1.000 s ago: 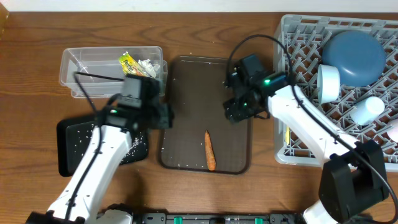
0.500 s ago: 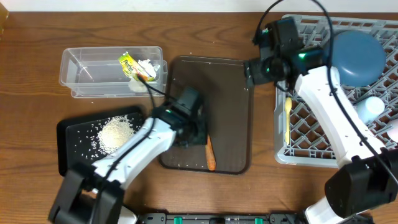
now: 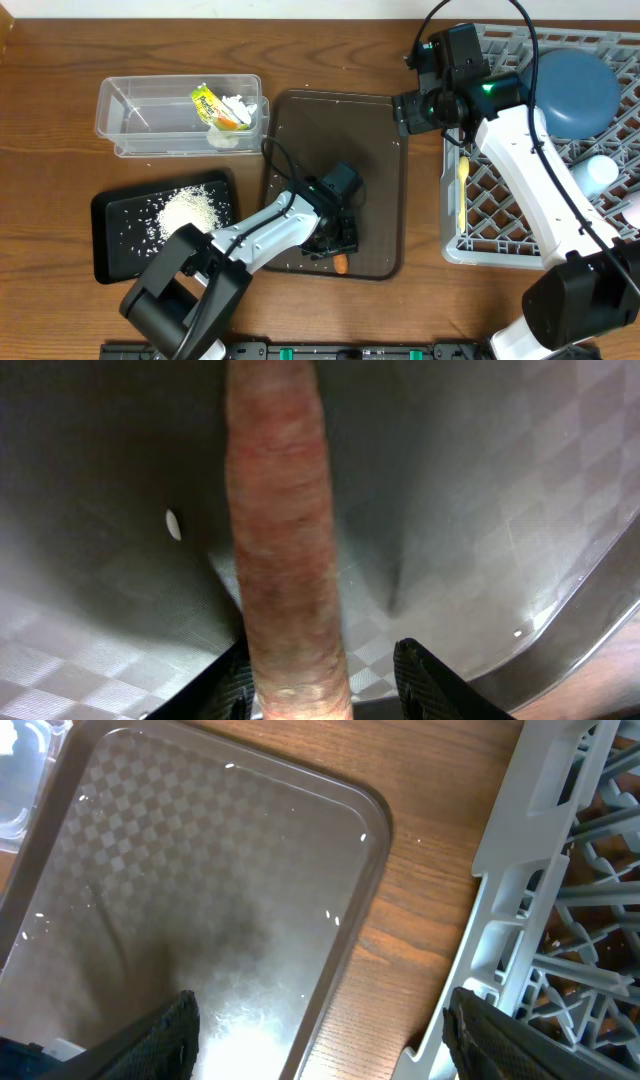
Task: Sort waste into correct bins and load items into the dishwasher rack
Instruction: 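Close the left gripper on the carrot and lift it, then carry the carrot with the left gripper to the black tray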
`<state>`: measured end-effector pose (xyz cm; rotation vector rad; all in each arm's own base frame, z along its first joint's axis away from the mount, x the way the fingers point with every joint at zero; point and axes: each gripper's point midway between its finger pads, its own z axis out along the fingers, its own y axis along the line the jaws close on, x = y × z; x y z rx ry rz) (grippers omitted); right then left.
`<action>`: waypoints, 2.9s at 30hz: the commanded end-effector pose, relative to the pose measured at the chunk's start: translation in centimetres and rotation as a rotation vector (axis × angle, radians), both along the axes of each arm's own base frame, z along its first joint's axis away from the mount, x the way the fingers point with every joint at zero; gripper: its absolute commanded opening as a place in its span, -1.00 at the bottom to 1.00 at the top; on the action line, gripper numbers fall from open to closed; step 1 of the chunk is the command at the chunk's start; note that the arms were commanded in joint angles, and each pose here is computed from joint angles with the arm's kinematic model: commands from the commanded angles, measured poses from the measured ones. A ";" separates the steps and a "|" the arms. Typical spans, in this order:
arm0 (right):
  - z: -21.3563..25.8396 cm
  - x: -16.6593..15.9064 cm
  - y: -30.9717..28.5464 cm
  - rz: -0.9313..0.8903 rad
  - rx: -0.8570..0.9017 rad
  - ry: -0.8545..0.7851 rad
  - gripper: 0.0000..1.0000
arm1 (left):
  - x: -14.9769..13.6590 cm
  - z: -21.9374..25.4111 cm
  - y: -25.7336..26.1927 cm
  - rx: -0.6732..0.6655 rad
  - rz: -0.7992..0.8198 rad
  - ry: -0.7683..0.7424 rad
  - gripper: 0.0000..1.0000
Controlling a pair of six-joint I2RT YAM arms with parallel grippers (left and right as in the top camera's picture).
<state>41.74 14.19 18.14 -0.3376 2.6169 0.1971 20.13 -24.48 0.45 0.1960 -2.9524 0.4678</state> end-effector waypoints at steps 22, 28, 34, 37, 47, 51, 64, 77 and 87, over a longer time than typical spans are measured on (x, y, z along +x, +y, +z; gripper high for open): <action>0.9 0.4 -1.4 -0.004 -0.054 -0.033 0.53 | 6.0 5.3 13.2 0.225 0.283 -0.208 -0.88; 0.9 0.4 -1.5 -0.008 -0.062 -0.035 0.54 | 6.5 9.5 21.8 0.387 0.489 -0.333 -0.88; 0.9 0.4 -1.5 -0.008 -0.062 -0.034 0.54 | 5.0 9.7 29.3 0.491 0.734 -0.270 -0.88; 0.8 0.3 -1.6 -0.008 -0.063 -0.030 0.54 | 4.1 8.5 32.5 0.517 0.859 -0.216 -0.88; 0.7 0.1 -1.6 -0.007 -0.066 -0.020 0.53 | 3.1 2.9 38.1 0.513 1.070 -0.053 -0.88; 0.6 -0.1 -1.7 -0.007 -0.069 -0.013 0.52 | 4.1 0.8 38.2 0.470 1.081 -0.033 -0.88; 0.3 -0.5 -1.8 -0.006 -0.074 0.008 0.50 | 10.1 -1.0 37.1 0.243 1.020 -0.187 -0.86; 0.3 -0.6 -1.8 -0.006 -0.076 0.013 0.47 | 13.3 0.0 37.3 0.167 1.015 -0.318 -0.80; 0.1 -0.9 -1.9 -0.006 -0.080 0.025 0.46 | 16.7 1.4 35.0 0.066 0.919 -0.439 -0.66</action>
